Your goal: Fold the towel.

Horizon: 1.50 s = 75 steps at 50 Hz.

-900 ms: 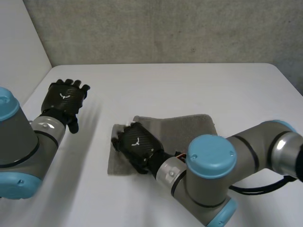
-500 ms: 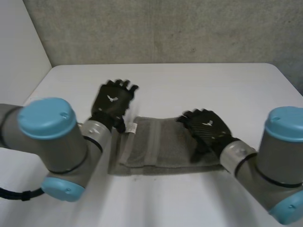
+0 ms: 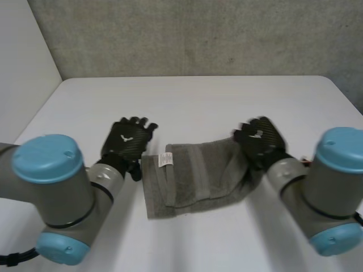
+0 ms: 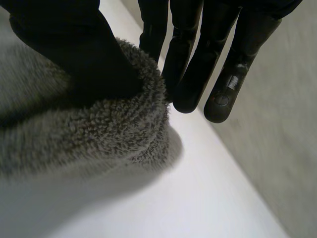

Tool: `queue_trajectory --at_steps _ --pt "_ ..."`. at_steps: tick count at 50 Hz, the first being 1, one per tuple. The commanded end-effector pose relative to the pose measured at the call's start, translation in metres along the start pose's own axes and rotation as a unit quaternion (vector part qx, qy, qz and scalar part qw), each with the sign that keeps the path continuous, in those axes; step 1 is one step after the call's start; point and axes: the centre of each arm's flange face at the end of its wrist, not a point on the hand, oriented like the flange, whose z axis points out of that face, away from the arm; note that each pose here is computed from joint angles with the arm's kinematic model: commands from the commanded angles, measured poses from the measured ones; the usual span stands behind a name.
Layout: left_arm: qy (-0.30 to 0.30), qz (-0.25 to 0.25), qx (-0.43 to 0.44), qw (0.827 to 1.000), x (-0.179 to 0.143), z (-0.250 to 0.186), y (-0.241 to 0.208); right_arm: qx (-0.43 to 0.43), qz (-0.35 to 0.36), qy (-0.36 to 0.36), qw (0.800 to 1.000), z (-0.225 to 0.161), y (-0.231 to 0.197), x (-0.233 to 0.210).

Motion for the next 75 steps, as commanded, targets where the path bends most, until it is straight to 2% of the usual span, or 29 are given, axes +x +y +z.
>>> queue_trajectory --at_steps 1,2,4,5,7,13,17,19,20,21,22,24,25,27,31,36,42,52,56,61,62,64,66,67,69,70,72,73,75 --pt "-0.053 -0.011 -0.003 0.999 -0.038 -0.008 -0.002 0.108 -0.02 -0.128 0.986 -0.02 -0.062 -0.095" --pt "-0.053 -0.011 -0.003 0.999 -0.039 -0.008 -0.002 0.108 -0.02 -0.128 0.986 -0.02 -0.062 -0.095" --pt "-0.068 -0.016 -0.008 0.998 -0.048 -0.01 0.0 0.127 -0.027 -0.203 0.971 -0.038 -0.063 -0.139" --pt "-0.068 -0.016 -0.008 0.998 -0.048 -0.01 0.0 0.127 -0.027 -0.203 0.97 -0.038 -0.063 -0.139" --pt "-0.07 -0.017 -0.011 0.997 -0.05 -0.011 0.001 0.121 -0.036 -0.255 0.959 -0.047 -0.05 -0.168" --pt "-0.064 -0.019 -0.013 0.998 -0.046 -0.013 0.003 0.114 -0.028 -0.251 0.961 -0.044 -0.05 -0.168" --pt "-0.061 -0.048 0.009 0.997 -0.044 -0.01 -0.009 0.113 0.02 -0.193 0.975 -0.039 -0.073 -0.132" --pt "-0.056 -0.061 0.022 0.996 -0.042 -0.009 -0.018 0.101 0.092 -0.148 0.979 -0.031 -0.081 -0.095" --pt "-0.048 -0.074 0.033 0.996 -0.037 -0.008 -0.027 0.101 0.093 -0.147 0.979 -0.031 -0.082 -0.095" --pt "-0.048 -0.074 0.033 0.996 -0.037 -0.008 -0.027 0.1 0.133 -0.135 0.977 -0.03 -0.087 -0.08" --pt "-0.039 -0.087 0.036 0.995 -0.033 -0.008 -0.033 0.1 0.133 -0.135 0.977 -0.03 -0.087 -0.08" --pt "-0.031 -0.101 0.031 0.994 -0.029 -0.008 -0.036 0.079 0.205 -0.12 0.968 -0.029 -0.088 -0.057" --pt "-0.026 -0.115 0.024 0.993 -0.028 -0.008 -0.039 0.079 0.206 -0.12 0.968 -0.029 -0.088 -0.057" --pt "-0.019 -0.129 0.011 0.991 -0.024 -0.007 -0.038 0.047 0.257 -0.101 0.96 -0.022 -0.081 -0.035" --pt "-0.001 -0.174 -0.046 0.984 -0.004 -0.011 -0.029 0.013 0.284 -0.102 0.953 -0.015 -0.075 -0.022" --pt "-0.026 -0.195 -0.102 0.975 0.005 -0.015 -0.01 -0.056 0.293 -0.144 0.944 0.004 -0.051 -0.036" --pt "-0.033 -0.19 -0.145 0.971 0.014 -0.015 0.016 -0.11 0.297 -0.163 0.935 0.023 -0.026 -0.048" --pt "-0.026 -0.18 -0.169 0.969 0.02 -0.018 0.032 -0.128 0.226 -0.166 0.951 0.032 -0.004 -0.059" --pt "-0.022 -0.178 -0.168 0.969 0.022 -0.018 0.031 -0.137 0.203 -0.142 0.959 0.031 -0.001 -0.054" --pt "-0.017 -0.161 -0.134 0.978 0.021 -0.016 0.009 -0.12 0.201 -0.099 0.967 0.03 -0.016 -0.037" --pt "-0.017 -0.161 -0.134 0.978 0.021 -0.016 0.009 -0.093 0.2 -0.075 0.972 0.029 -0.03 -0.025" --pt "-0.024 -0.159 -0.086 0.983 0.01 -0.016 -0.024 -0.069 0.198 -0.052 0.976 0.027 -0.042 -0.014" --pt "-0.032 -0.159 -0.06 0.985 0.0 -0.017 -0.043 -0.017 0.192 0.001 0.981 0.021 -0.068 0.012" --pt "-0.032 -0.159 -0.06 0.985 0.0 -0.017 -0.043 -0.017 0.192 0.001 0.981 0.021 -0.069 0.012" --pt "-0.05 -0.162 -0.005 0.986 -0.024 -0.024 -0.087 0.028 0.193 0.051 0.98 0.013 -0.092 0.045" --pt "-0.05 -0.162 -0.005 0.986 -0.024 -0.024 -0.087 0.028 0.193 0.051 0.98 0.013 -0.092 0.046" --pt "-0.077 -0.163 0.024 0.983 -0.051 -0.031 -0.119 0.058 0.194 0.086 0.976 0.004 -0.108 0.075" --pt "-0.077 -0.163 0.025 0.983 -0.051 -0.031 -0.119 0.058 0.194 0.086 0.976 0.004 -0.108 0.075" --pt "-0.092 -0.165 0.046 0.981 -0.071 -0.046 -0.149 0.074 0.193 0.118 0.971 -0.005 -0.116 0.101"
